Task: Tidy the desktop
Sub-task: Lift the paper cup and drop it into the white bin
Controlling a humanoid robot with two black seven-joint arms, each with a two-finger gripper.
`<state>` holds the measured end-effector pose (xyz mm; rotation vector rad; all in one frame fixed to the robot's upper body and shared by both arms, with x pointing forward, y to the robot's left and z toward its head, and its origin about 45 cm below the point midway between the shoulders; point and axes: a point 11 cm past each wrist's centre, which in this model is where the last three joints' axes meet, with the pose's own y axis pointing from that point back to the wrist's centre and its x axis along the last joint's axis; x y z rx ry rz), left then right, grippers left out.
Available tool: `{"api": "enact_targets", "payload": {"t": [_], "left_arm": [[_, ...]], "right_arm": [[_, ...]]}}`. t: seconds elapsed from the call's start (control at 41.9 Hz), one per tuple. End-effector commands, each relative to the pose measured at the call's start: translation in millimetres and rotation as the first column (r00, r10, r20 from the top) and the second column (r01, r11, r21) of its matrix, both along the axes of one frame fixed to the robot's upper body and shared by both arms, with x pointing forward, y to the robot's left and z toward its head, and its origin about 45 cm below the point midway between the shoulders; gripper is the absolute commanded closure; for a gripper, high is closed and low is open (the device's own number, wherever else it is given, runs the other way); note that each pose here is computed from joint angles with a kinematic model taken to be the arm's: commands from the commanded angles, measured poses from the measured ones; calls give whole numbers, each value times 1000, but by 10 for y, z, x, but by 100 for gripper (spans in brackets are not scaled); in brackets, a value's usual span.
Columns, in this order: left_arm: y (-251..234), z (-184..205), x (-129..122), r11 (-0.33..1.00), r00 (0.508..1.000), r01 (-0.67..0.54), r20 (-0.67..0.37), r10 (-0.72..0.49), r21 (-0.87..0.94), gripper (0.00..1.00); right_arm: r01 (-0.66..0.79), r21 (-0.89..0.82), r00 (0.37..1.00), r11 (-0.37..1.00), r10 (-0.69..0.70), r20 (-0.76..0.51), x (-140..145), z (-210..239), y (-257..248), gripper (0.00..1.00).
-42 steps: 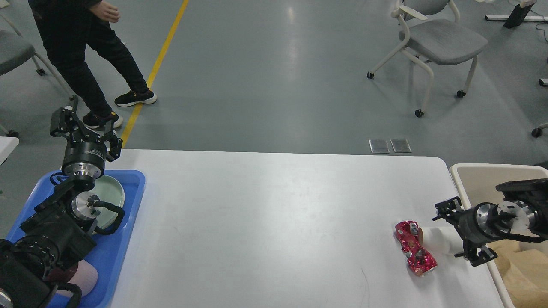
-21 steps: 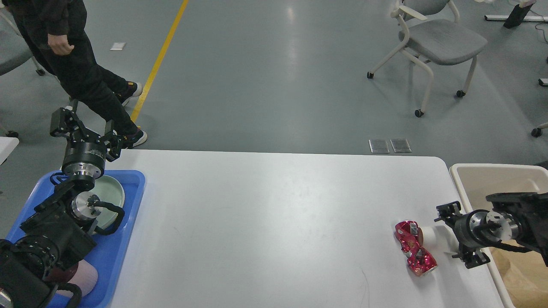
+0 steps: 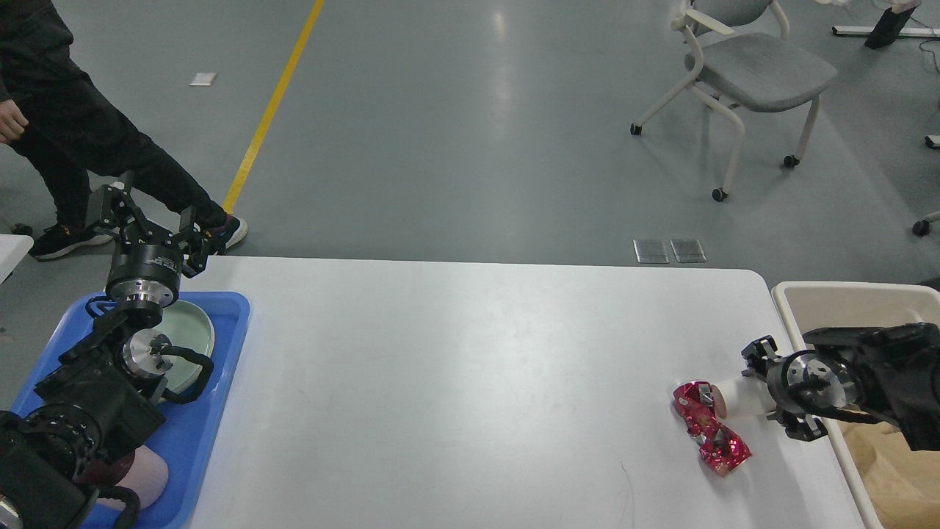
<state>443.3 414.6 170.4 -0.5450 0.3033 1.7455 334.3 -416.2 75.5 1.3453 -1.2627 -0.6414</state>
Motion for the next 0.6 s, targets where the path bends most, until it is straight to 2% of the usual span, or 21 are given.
{"api": "enact_targets", "payload": {"t": [0.0, 0.048, 0.167, 0.287, 0.573], "left_arm": [[0, 0, 0, 1000, 1000, 0, 0, 0, 0, 3], [0, 0, 0, 1000, 1000, 0, 0, 0, 0, 3], [1, 2, 0, 1000, 1000, -1, 1, 1, 0, 3], [0, 0, 0, 1000, 1000, 0, 0, 0, 0, 3], [0, 0, 0, 1000, 1000, 0, 0, 0, 0, 3]], "right_arm": [[-7, 14, 1000, 1000, 6, 19, 90, 47, 85, 77], [-11, 17, 999, 1000, 11, 40, 170, 115, 109, 85], [-31, 18, 992, 999, 29, 119, 479, 435, 187, 92], [-77, 22, 984, 997, 72, 164, 694, 756, 287, 92], [-205, 118, 926, 971, 154, 345, 1086, 2169, 467, 92]]}}
